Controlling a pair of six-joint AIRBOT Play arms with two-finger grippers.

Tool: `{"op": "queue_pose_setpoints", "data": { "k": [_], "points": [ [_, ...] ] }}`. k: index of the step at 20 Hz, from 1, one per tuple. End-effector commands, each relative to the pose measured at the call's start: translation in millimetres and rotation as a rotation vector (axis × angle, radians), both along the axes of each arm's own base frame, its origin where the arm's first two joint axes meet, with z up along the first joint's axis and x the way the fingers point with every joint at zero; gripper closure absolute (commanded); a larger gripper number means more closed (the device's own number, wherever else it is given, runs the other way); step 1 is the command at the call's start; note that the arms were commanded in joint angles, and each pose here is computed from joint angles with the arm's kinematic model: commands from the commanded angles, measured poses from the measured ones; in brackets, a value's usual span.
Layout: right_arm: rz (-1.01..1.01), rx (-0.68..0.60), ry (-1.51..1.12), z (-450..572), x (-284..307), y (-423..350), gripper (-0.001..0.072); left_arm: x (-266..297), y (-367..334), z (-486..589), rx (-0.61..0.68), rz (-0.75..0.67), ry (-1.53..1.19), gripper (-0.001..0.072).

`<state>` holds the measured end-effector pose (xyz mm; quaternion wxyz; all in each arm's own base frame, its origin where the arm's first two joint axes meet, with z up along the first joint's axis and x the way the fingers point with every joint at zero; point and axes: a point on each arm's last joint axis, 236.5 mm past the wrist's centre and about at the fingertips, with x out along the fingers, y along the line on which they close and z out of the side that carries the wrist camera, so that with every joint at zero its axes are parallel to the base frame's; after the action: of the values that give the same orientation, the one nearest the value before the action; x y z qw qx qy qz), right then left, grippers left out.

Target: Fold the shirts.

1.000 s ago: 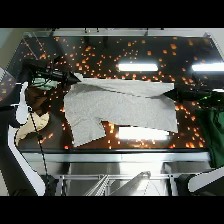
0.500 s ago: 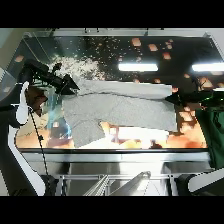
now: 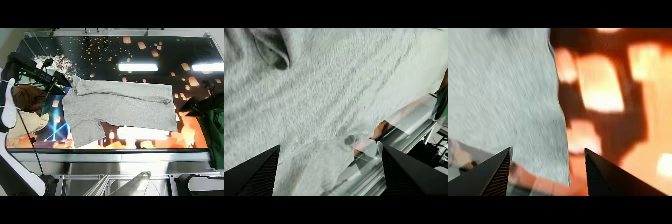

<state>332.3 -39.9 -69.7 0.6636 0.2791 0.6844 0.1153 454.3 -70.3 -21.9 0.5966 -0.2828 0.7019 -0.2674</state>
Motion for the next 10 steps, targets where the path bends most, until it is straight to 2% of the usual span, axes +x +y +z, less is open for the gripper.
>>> {"op": "queue_pose_setpoints", "data": {
  "k": [1,4,9,10],
  "points": [
    [-0.04,-0.05,0.098,-23,-58,8,0.0189,-30,8,10,-0.016,0.013,0.029,0.0009],
    [-0.108,-0.053,0.041,-47,-65,19,0.0188,-69,7,12,-0.038,0.01,0.053,0.0009],
    [-0.152,0.108,-0.055,-52,-38,51,0.0191,-121,14,13,-0.042,0.075,0.05,0.0009],
    [-0.145,0.124,-0.058,-53,-37,55,0.0248,-129,17,14,-0.041,0.097,0.047,0.0009]
  ]
}}
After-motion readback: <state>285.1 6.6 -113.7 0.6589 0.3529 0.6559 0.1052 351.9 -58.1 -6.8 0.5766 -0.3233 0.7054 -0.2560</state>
